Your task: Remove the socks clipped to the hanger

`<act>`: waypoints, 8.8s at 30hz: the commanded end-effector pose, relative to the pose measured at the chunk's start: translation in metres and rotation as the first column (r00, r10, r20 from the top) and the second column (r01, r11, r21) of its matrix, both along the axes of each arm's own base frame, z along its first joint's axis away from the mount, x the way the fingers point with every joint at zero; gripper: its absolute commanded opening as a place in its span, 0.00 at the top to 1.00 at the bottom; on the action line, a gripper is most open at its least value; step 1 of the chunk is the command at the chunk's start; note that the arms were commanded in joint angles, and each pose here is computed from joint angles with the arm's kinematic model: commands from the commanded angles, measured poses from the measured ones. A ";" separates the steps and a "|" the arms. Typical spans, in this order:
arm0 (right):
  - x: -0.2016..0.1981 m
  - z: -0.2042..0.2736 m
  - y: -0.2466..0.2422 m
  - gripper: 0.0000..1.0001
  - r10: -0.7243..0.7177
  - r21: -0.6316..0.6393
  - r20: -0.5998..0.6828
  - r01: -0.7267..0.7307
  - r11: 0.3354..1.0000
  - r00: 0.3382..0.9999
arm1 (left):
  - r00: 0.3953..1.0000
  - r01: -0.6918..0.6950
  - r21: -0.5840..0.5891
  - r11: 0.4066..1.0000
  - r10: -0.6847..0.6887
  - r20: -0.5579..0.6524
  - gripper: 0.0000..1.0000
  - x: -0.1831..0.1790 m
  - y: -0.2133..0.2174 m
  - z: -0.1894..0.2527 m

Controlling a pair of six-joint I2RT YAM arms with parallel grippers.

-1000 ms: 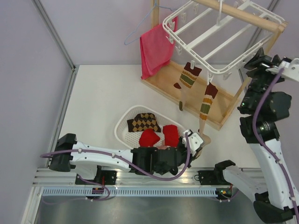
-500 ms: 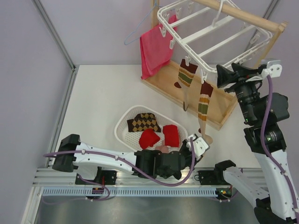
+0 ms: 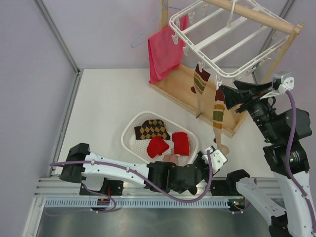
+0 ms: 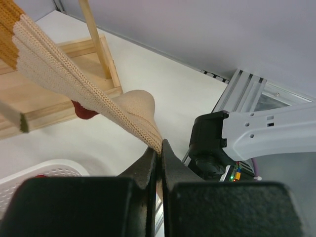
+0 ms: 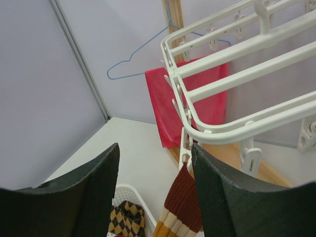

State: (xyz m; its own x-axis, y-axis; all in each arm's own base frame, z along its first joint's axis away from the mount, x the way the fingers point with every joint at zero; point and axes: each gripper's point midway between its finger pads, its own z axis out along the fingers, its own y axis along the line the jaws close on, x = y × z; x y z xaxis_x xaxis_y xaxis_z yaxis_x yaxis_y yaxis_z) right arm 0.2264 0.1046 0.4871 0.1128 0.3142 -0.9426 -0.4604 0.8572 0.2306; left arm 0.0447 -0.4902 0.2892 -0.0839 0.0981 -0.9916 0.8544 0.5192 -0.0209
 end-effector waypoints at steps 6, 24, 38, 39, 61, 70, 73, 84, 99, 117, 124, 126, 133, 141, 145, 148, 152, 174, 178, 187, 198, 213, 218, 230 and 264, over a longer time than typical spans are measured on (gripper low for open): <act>0.023 -0.055 0.007 0.35 -0.002 -0.036 -0.172 -0.004 0.999 0.985 | 0.999 0.026 -0.044 0.999 -0.024 0.036 0.98 -0.017 -0.012 0.024; 0.058 -0.066 -0.005 0.35 -0.123 -0.100 -0.198 0.105 0.989 0.972 | 0.998 0.038 -0.039 0.999 -0.036 0.045 0.98 -0.026 -0.013 0.024; 0.066 -0.049 -0.006 0.35 -0.143 -0.112 -0.169 0.125 0.986 0.975 | 0.998 0.044 -0.040 0.998 -0.042 0.043 0.98 -0.028 -0.015 0.024; 0.068 -0.049 -0.006 0.35 -0.145 -0.113 -0.171 0.127 0.986 0.975 | 0.998 0.042 -0.037 0.998 -0.041 0.045 0.98 -0.027 -0.015 0.023; 0.085 -0.042 -0.025 0.75 -0.268 -0.104 -0.122 0.256 0.961 0.956 | 0.996 0.064 -0.027 0.998 -0.062 0.059 0.98 -0.035 -0.019 0.022; 0.086 -0.044 -0.029 0.99 -0.289 -0.105 -0.115 0.278 0.955 0.950 | 0.998 0.032 -0.010 0.999 -0.031 0.063 0.98 -0.030 -0.018 0.014; 0.085 -0.046 -0.027 0.96 -0.277 -0.105 -0.117 0.266 0.958 0.954 | 0.997 -0.036 0.002 0.999 0.036 0.074 0.98 -0.019 -0.010 0.010; 0.077 -0.070 -0.027 0.25 -0.269 -0.121 -0.142 0.253 0.960 0.952 | 0.988 -0.144 0.001 0.990 0.144 -0.051 0.98 0.059 0.036 -0.013; 0.052 -0.148 -0.036 0.23 -0.278 -0.168 -0.215 0.245 0.955 0.936 | 0.902 -0.428 0.008 0.904 0.427 -0.067 0.98 0.148 0.170 -0.006; 0.058 -0.224 -0.049 0.20 -0.364 -0.150 -0.354 0.331 0.931 0.862 | 0.801 -0.499 0.168 0.850 0.526 -0.285 0.98 0.155 0.224 -0.095; 0.052 -0.235 -0.055 0.18 -0.387 -0.132 -0.366 0.364 0.922 0.846 | 0.739 -0.513 0.256 0.819 0.573 -0.353 0.09 0.150 0.229 -0.139; 0.053 -0.238 -0.056 0.17 -0.391 -0.140 -0.372 0.365 0.920 0.842 | 0.730 -0.518 0.261 0.815 0.580 -0.361 0.00 0.150 0.229 -0.141; 0.055 -0.242 -0.056 0.17 -0.400 -0.151 -0.378 0.370 0.917 0.835 | 0.719 -0.565 0.260 0.783 0.622 -0.310 0.00 0.160 0.235 -0.127; 0.055 -0.245 -0.061 0.15 -0.420 -0.153 -0.376 0.391 0.907 0.826 | 0.698 -0.587 0.242 0.773 0.634 -0.331 0.00 0.179 0.233 -0.116; 0.056 -0.249 -0.059 0.13 -0.410 -0.126 -0.372 0.392 0.911 0.833 | 0.758 -0.505 0.152 0.850 0.521 -0.392 0.00 0.198 0.203 -0.109; 0.058 -0.254 -0.057 0.12 -0.404 -0.124 -0.377 0.387 0.914 0.833 | 0.804 -0.469 0.069 0.880 0.458 -0.378 0.00 0.213 0.174 -0.088; 0.060 -0.258 -0.057 0.12 -0.409 -0.131 -0.383 0.390 0.912 0.828 | 0.851 -0.425 -0.010 0.905 0.396 -0.343 0.00 0.231 0.136 -0.065; 0.037 -0.198 -0.062 0.11 -0.374 0.007 -0.274 0.391 0.920 0.886 | 0.913 -0.354 -0.197 0.914 0.293 -0.284 0.00 0.292 0.023 -0.098; 0.038 -0.199 -0.061 0.10 -0.372 -0.002 -0.276 0.387 0.922 0.886 | 0.902 -0.397 -0.166 0.903 0.351 -0.252 0.02 0.307 0.021 -0.114; 0.038 -0.197 -0.060 0.10 -0.369 -0.005 -0.273 0.383 0.924 0.888 | 0.881 -0.452 -0.131 0.882 0.419 -0.219 0.98 0.318 0.028 -0.122; 0.040 -0.199 -0.052 0.11 -0.338 -0.068 -0.293 0.333 0.941 0.894 | 0.900 -0.434 -0.046 0.900 0.432 -0.057 0.98 0.250 0.061 -0.094; -0.020 -0.084 0.027 0.17 0.188 0.060 -0.128 -0.181 0.982 0.974 | 0.895 -0.440 0.030 0.898 0.441 -0.067 0.98 0.157 0.088 -0.072; -0.037 -0.038 0.035 0.16 0.264 0.085 -0.057 -0.259 0.962 0.963 | 0.909 -0.412 0.021 0.911 0.412 -0.064 0.98 0.132 0.085 -0.062; -0.001 -0.018 0.043 0.16 0.251 0.105 -0.097 -0.241 0.965 0.963 | 0.938 -0.336 0.010 0.942 0.336 -0.081 0.98 0.076 0.070 -0.058; 0.081 -0.029 -0.007 0.18 -0.154 0.018 -0.187 0.160 0.987 0.970 | 0.957 -0.280 0.006 0.960 0.280 -0.081 0.98 0.052 0.060 -0.048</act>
